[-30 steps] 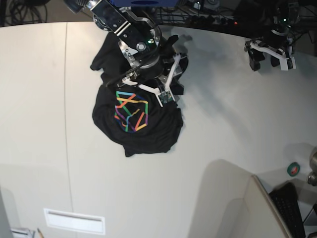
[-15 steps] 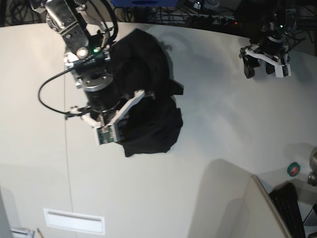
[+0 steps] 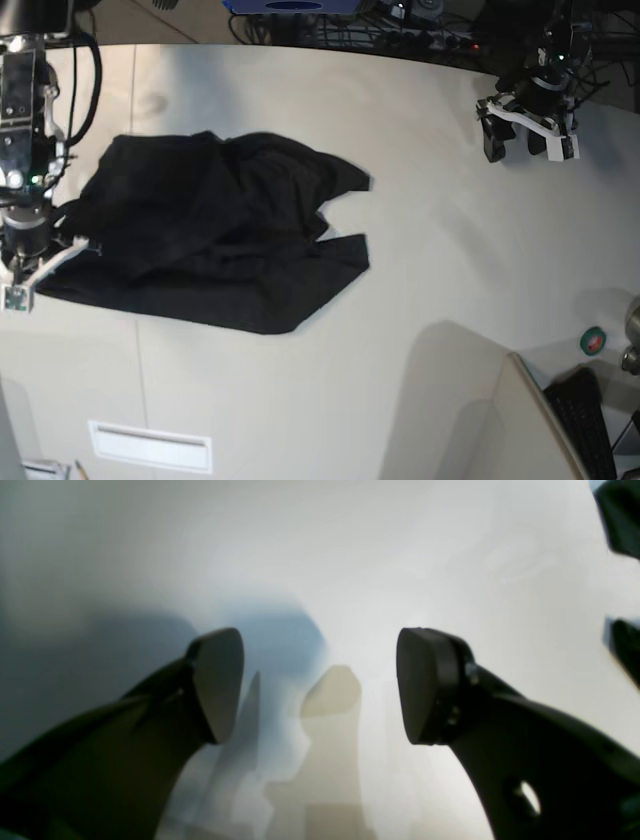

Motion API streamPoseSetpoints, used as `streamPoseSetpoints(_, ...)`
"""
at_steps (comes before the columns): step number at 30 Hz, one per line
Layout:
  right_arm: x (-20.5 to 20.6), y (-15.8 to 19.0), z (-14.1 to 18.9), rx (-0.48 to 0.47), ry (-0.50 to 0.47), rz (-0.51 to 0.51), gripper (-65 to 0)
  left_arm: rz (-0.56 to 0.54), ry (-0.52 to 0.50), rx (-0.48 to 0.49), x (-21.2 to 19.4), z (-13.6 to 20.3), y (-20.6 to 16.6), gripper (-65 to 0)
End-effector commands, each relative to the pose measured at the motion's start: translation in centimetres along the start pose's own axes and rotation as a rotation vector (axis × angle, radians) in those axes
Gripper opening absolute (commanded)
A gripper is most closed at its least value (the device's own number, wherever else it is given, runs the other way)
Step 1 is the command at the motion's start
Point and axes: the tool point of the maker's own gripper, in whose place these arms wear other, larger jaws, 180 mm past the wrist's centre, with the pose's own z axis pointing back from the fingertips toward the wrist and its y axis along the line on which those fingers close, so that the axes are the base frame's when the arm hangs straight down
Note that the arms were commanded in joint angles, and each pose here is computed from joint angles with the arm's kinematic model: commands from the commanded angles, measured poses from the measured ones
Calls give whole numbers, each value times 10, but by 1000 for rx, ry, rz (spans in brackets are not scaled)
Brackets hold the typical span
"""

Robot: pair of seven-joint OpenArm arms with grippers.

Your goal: Layout the t-shirt on the table in an organized manner, then fold the t-shirt properly

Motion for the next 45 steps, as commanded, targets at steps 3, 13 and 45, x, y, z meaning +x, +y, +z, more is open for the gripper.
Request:
streamPoseSetpoints(3,6,-42,-23,-75,18,-83,-650,-13,-32,-8,10,2,0,-194)
streamPoseSetpoints(13,-4,57,54,248,35,42,-246,-37,-2,-128,0,-10,-49,-196)
streamPoseSetpoints(45,-62,55,48,255,229,-174,-650,-137,112,-399,-31,-80,-229,-650)
